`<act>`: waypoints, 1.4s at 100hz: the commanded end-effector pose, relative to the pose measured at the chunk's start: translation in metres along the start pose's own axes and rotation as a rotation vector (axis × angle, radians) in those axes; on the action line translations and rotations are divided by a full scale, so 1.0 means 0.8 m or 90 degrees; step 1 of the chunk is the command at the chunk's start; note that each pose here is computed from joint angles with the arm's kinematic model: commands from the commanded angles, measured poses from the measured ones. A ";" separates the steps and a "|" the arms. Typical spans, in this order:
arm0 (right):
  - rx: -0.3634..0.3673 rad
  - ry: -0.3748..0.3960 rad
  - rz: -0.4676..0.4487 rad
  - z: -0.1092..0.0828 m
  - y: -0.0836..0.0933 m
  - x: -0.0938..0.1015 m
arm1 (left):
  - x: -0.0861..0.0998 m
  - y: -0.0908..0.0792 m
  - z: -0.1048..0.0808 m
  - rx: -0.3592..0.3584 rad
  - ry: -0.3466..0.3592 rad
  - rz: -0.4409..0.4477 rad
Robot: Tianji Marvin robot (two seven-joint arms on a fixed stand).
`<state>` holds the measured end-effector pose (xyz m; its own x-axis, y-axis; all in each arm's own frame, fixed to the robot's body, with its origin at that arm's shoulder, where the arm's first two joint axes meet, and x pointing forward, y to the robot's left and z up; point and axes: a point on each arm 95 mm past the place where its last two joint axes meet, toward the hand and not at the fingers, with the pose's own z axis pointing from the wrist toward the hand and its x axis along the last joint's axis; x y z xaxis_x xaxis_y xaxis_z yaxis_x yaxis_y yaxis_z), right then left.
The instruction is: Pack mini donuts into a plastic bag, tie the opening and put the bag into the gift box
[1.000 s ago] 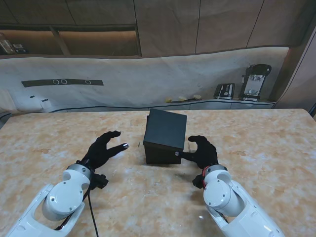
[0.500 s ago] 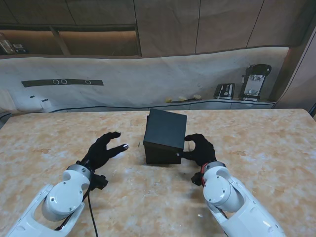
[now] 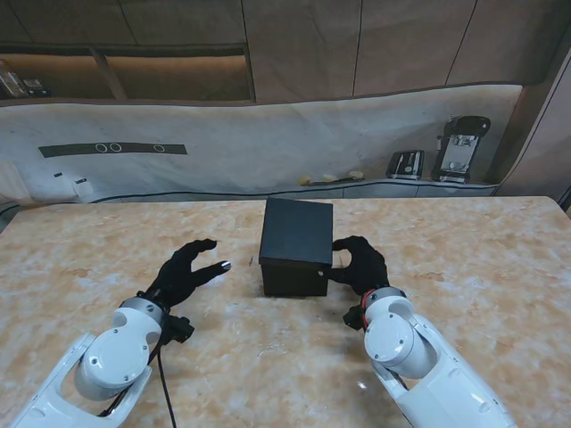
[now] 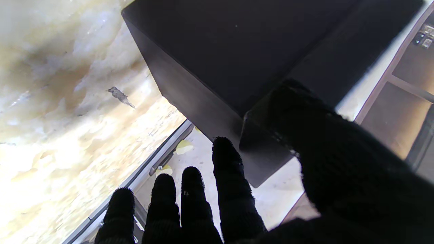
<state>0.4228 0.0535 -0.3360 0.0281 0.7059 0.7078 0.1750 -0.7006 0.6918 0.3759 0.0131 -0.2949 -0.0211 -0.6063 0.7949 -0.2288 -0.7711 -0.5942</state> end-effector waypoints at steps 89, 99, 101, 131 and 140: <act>-0.001 0.011 0.004 0.000 -0.003 0.010 | -0.001 0.002 0.002 -0.008 0.010 0.001; -0.002 0.013 0.001 0.002 -0.005 0.013 | -0.001 0.001 0.002 -0.007 0.010 0.002; -0.003 0.013 0.002 0.002 -0.005 0.014 | -0.002 0.001 0.002 -0.007 0.010 0.002; -0.006 0.011 0.001 0.010 -0.006 0.019 | -0.003 0.000 0.000 -0.004 0.007 0.000; -0.008 0.010 0.000 0.012 -0.006 0.021 | -0.003 -0.001 0.000 -0.002 0.006 0.000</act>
<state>0.4322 0.0618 -0.3290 0.0135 0.7134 0.7006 0.1478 -0.6944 0.7042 0.3777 0.0162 -0.2972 -0.0298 -0.6067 0.7944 -0.2236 -0.7706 -0.5968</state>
